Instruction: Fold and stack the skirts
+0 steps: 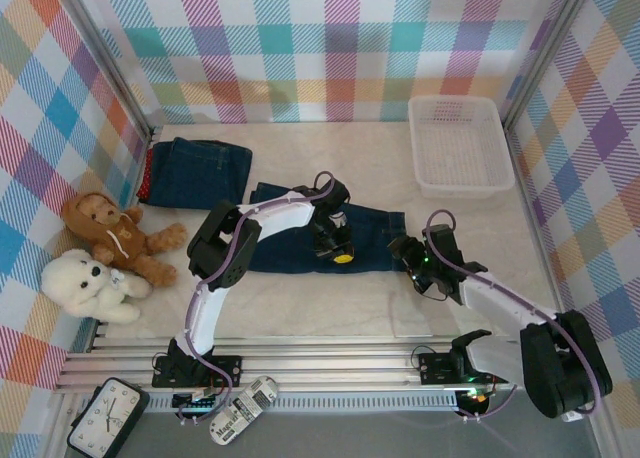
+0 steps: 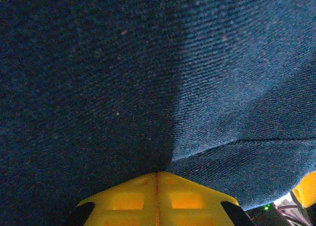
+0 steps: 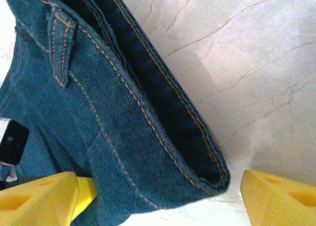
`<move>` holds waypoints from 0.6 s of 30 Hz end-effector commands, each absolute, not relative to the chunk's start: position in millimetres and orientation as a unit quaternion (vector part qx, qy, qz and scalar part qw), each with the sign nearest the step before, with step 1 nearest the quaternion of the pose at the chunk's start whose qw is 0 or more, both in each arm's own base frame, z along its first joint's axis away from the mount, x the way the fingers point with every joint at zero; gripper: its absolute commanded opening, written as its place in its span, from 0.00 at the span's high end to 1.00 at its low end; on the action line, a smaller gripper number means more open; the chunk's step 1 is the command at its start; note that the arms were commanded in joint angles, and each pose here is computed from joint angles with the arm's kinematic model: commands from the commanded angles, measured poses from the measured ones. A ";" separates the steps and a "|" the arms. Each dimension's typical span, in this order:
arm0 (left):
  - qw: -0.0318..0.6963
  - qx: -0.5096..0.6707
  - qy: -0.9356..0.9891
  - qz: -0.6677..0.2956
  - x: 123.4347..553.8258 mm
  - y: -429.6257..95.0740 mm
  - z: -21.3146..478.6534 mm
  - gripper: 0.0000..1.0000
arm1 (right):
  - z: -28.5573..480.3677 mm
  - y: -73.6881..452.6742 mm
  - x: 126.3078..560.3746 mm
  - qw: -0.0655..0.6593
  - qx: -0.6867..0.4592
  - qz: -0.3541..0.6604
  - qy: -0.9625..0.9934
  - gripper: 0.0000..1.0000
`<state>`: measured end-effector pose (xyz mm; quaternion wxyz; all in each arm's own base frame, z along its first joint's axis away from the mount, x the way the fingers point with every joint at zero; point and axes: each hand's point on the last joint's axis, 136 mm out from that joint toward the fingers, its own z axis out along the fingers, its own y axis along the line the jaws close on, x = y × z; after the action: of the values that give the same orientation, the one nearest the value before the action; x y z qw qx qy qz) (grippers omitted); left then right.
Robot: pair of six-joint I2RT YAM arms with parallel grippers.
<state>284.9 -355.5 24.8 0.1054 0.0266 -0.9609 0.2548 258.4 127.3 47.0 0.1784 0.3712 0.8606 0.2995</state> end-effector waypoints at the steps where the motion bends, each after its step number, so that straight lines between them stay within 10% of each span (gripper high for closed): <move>1: 0.129 0.042 -0.971 0.198 266.6 -337.2 -5.9 0.92 | 46.2 131.4 268.3 0.171 0.412 0.324 0.834 0.16; 18: 0.131 0.045 -0.971 0.197 265.7 -336.1 -7.2 0.92 | 66.4 150.4 281.7 0.209 0.381 0.395 0.809 0.20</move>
<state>285.0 -355.9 24.0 0.1045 0.0274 -0.9604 0.2569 265.8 132.3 40.9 0.1776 0.4158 0.8254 0.3381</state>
